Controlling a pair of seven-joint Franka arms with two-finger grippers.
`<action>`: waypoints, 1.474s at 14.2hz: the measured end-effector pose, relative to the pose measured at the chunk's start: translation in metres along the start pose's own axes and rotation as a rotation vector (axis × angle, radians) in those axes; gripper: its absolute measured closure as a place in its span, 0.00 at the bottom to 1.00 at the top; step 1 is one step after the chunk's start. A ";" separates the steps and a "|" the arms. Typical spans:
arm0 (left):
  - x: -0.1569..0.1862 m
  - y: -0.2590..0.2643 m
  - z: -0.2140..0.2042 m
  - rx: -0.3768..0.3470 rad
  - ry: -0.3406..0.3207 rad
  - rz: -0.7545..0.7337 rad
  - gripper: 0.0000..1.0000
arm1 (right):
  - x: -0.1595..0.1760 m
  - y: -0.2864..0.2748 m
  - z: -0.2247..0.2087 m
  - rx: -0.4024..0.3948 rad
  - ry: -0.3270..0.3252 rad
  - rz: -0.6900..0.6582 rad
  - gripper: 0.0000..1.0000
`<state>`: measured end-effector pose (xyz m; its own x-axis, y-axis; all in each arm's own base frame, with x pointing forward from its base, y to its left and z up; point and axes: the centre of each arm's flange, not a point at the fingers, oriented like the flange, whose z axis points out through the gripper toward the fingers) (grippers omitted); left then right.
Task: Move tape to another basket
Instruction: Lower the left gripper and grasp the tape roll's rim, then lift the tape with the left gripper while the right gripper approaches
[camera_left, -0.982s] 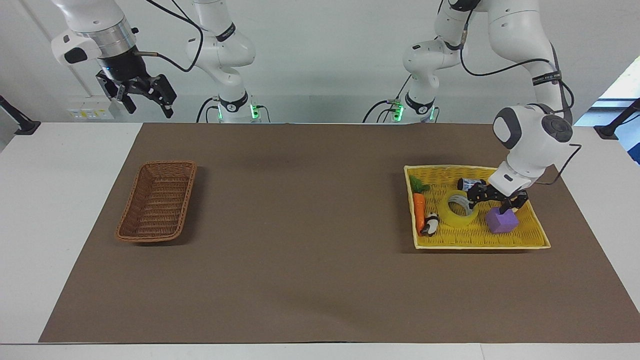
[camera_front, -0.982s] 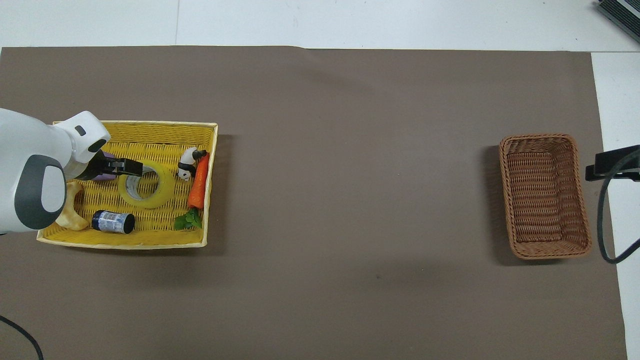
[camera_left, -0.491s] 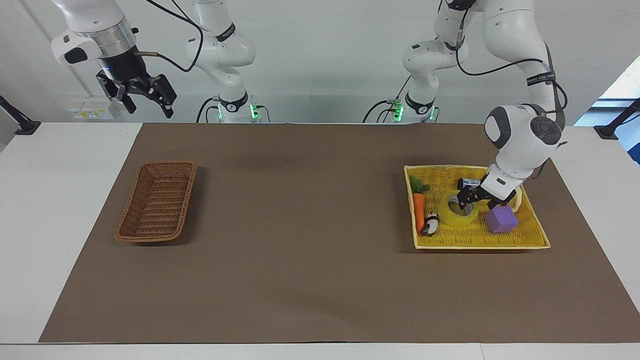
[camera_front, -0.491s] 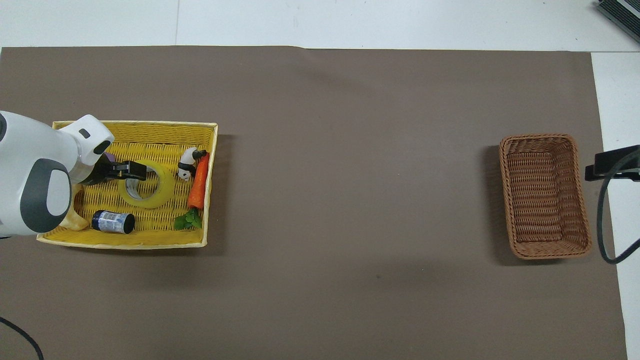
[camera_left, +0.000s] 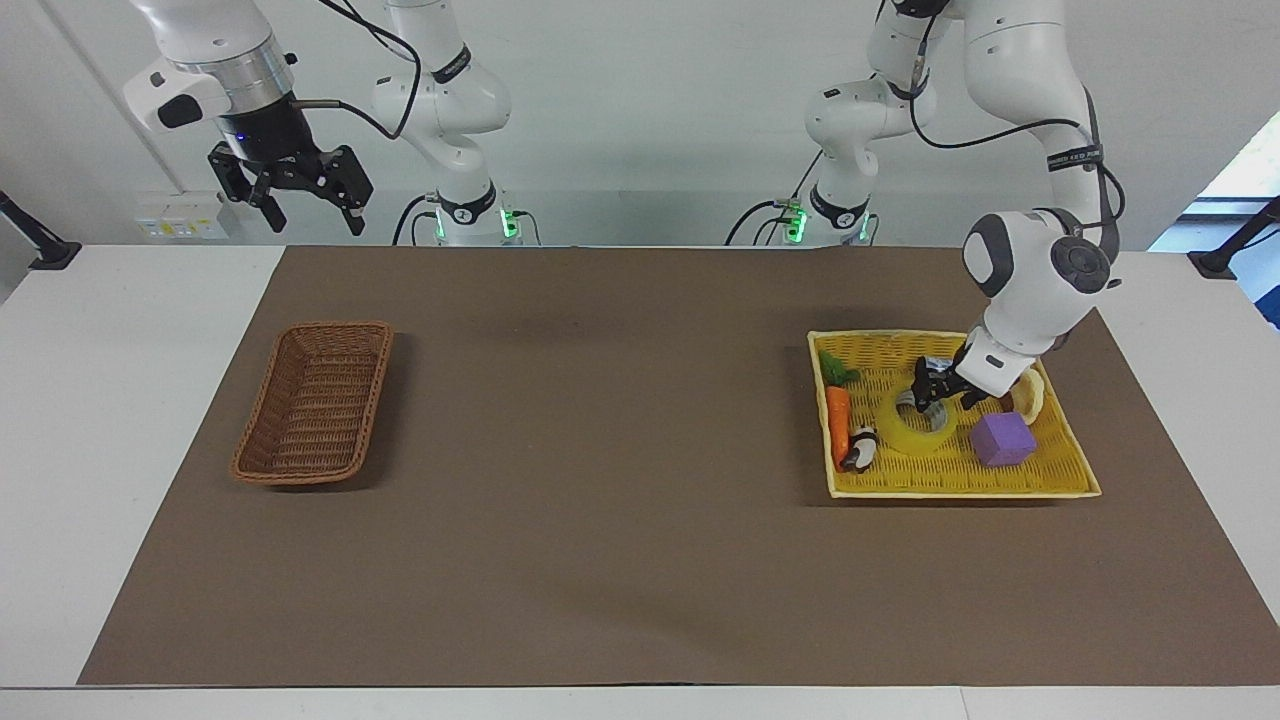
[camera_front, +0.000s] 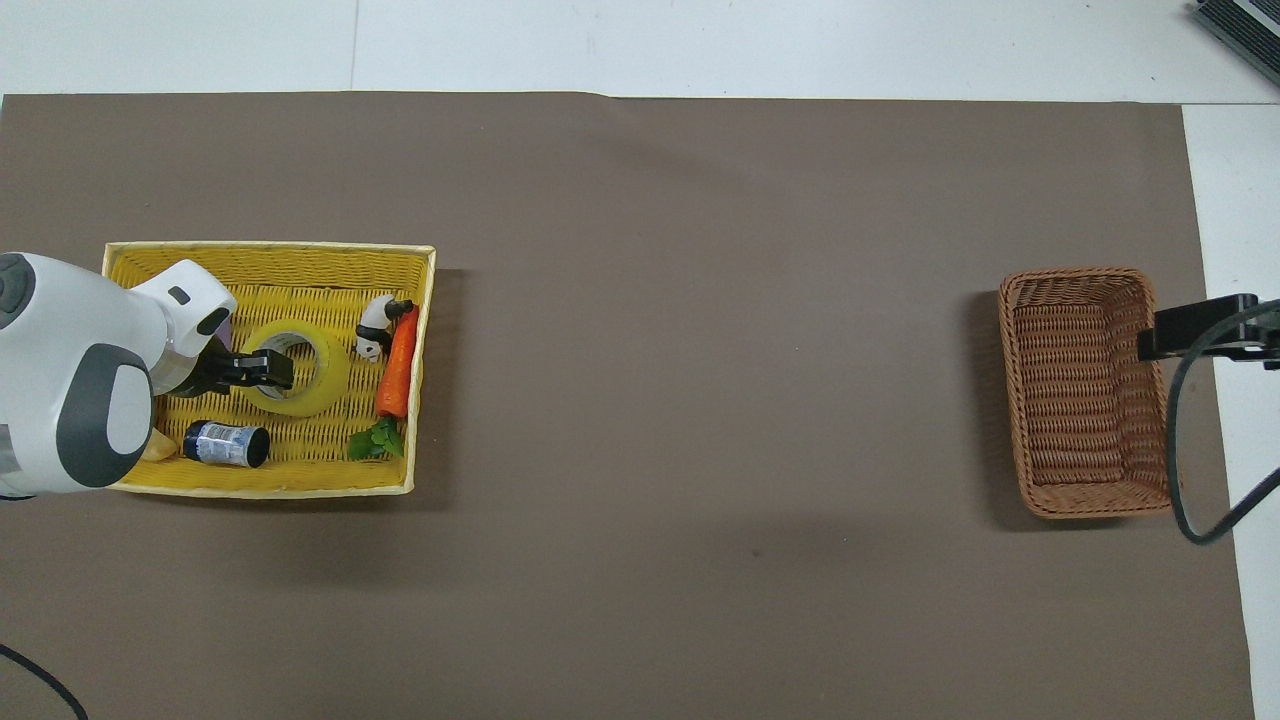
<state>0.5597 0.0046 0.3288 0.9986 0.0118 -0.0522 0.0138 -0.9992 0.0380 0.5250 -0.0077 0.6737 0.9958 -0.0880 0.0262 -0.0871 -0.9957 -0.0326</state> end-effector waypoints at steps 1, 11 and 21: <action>-0.001 0.000 0.002 0.000 -0.001 0.000 0.36 | 0.000 -0.001 0.000 0.005 0.000 -0.001 0.00; 0.005 -0.001 -0.013 0.002 0.017 -0.001 0.78 | -0.003 -0.035 0.001 0.032 -0.002 -0.048 0.00; 0.006 0.005 -0.150 0.018 0.014 -0.059 0.78 | 0.000 -0.053 0.012 0.063 -0.011 -0.056 0.00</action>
<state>0.5732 0.0059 0.4787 0.9966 0.0716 -0.0395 0.0723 -0.9972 0.0173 0.5295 0.0453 0.6635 0.9993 -0.0317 0.0190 -0.0298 -0.9951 -0.0942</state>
